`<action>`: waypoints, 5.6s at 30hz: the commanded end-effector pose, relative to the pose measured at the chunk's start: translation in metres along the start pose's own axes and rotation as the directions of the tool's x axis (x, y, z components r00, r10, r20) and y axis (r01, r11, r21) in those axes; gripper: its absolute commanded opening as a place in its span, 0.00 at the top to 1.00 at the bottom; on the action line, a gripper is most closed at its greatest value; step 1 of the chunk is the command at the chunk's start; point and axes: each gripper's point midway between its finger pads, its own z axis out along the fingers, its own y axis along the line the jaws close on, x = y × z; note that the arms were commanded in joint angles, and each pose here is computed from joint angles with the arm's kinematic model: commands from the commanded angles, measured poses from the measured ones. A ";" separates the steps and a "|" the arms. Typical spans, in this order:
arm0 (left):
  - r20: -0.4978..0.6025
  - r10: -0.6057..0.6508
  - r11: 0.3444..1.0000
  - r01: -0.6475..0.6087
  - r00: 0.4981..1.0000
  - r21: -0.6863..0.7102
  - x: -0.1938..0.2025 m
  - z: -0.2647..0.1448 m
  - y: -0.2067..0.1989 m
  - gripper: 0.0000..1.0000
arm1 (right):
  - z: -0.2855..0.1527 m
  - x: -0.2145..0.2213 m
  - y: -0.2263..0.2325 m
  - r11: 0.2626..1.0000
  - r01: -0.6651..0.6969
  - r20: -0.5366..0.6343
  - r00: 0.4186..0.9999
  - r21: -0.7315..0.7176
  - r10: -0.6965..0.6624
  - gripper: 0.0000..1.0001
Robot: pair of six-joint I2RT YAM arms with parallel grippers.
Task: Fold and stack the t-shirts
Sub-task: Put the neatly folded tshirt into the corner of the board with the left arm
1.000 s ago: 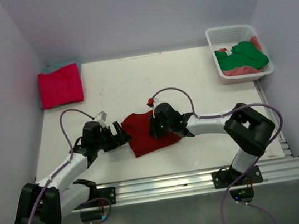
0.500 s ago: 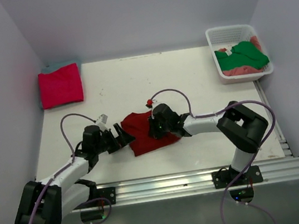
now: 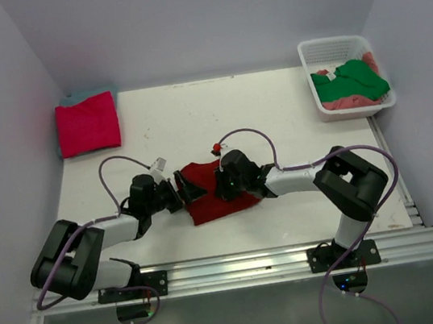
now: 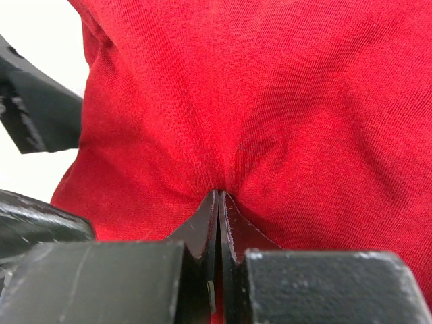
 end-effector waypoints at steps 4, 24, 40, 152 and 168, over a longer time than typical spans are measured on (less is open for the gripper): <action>-0.106 -0.086 0.982 0.067 0.991 -0.176 0.039 0.016 0.043 0.04 | 0.001 -0.002 -0.005 1.000 0.000 0.026 1.000 0.024 0.000 1.00; -0.020 0.011 0.999 -0.010 1.000 0.051 0.015 0.028 -0.006 1.00 | -0.007 -0.005 0.003 1.000 0.021 0.029 0.999 -0.012 -0.021 1.00; 0.532 0.228 0.967 -0.254 0.815 -0.024 -0.157 -0.057 -0.116 1.00 | -0.131 -0.093 0.027 0.989 0.141 0.284 0.948 0.039 -0.147 0.77; 0.858 -0.163 0.960 -0.121 0.487 0.251 -0.291 -0.206 -0.100 0.00 | -0.120 -0.039 -0.017 0.988 0.075 0.184 0.978 0.136 -0.099 0.67; 0.592 0.433 0.707 -0.663 0.680 0.245 -0.140 -0.139 -0.206 0.00 | -0.182 -0.113 -0.010 0.950 0.132 0.318 0.922 0.283 -0.223 0.01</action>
